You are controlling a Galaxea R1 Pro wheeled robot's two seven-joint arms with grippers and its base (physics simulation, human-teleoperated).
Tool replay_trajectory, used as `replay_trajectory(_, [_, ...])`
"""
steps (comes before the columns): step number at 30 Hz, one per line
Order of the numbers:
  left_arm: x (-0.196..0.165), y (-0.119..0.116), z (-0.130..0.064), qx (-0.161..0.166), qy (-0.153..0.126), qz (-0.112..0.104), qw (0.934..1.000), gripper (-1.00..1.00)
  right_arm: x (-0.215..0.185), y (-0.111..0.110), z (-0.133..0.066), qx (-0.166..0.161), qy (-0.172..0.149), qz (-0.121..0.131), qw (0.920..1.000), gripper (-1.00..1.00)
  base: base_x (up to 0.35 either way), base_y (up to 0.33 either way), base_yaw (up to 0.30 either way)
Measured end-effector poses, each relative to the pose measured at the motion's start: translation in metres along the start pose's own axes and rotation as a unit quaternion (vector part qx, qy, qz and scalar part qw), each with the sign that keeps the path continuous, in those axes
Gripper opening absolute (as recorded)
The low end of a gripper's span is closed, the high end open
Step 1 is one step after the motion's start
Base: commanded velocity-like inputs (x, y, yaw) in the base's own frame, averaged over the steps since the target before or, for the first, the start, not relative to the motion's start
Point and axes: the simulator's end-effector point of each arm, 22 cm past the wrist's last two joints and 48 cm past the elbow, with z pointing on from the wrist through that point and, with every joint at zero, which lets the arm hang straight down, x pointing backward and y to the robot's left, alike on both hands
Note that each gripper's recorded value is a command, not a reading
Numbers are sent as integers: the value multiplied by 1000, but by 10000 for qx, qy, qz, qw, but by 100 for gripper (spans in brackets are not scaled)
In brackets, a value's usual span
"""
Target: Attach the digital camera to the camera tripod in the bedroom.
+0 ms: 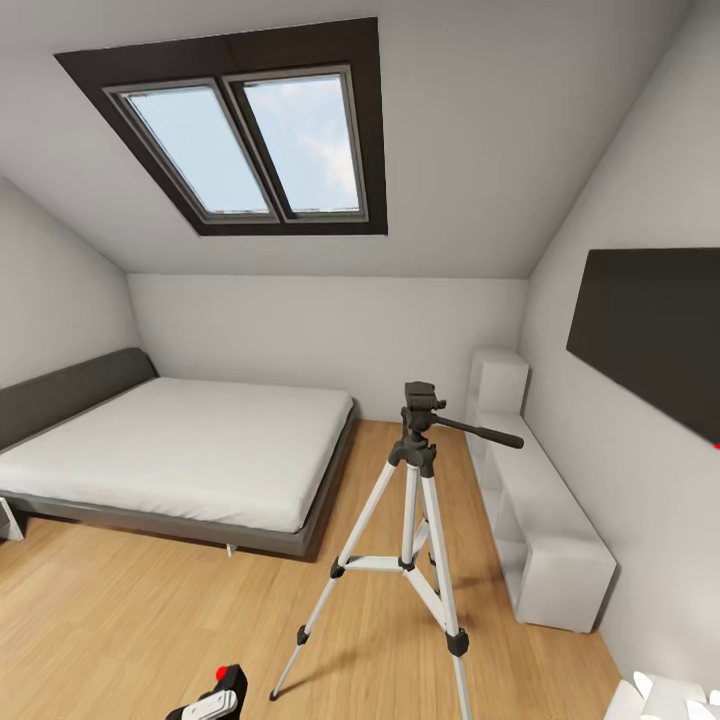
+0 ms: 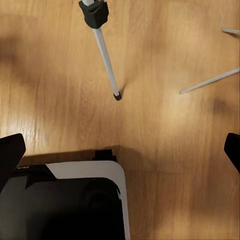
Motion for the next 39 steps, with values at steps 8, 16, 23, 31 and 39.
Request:
replay_trajectory(8, [1, 2, 2, -24, 20, 99, 9999, -100, 8, 0, 1, -13, 144, 12, 9999, 100, 0, 0, 0])
replay_trajectory(16, [-6, 4, 4, -43, -175, 163, 9997, -100, 19, 4, 1, -70, 321, -83, 9994, 100, 0, 0, 0])
replay_trajectory(23, [-6, 8, 6, -85, -266, 139, 9995, -100, 24, 3, 1, -71, 388, -82, 9992, 100, 0, 0, 0])
replay_trajectory(31, [-1, 11, 8, -123, -222, 80, 9996, -100, 29, 2, 2, -56, 451, -56, 9990, 100, 0, 0, 0])
replay_trajectory(39, [4, 13, 10, -148, -162, 64, 9997, -100, 35, 2, 2, -52, 518, -84, 9986, 100, 0, 0, 0])
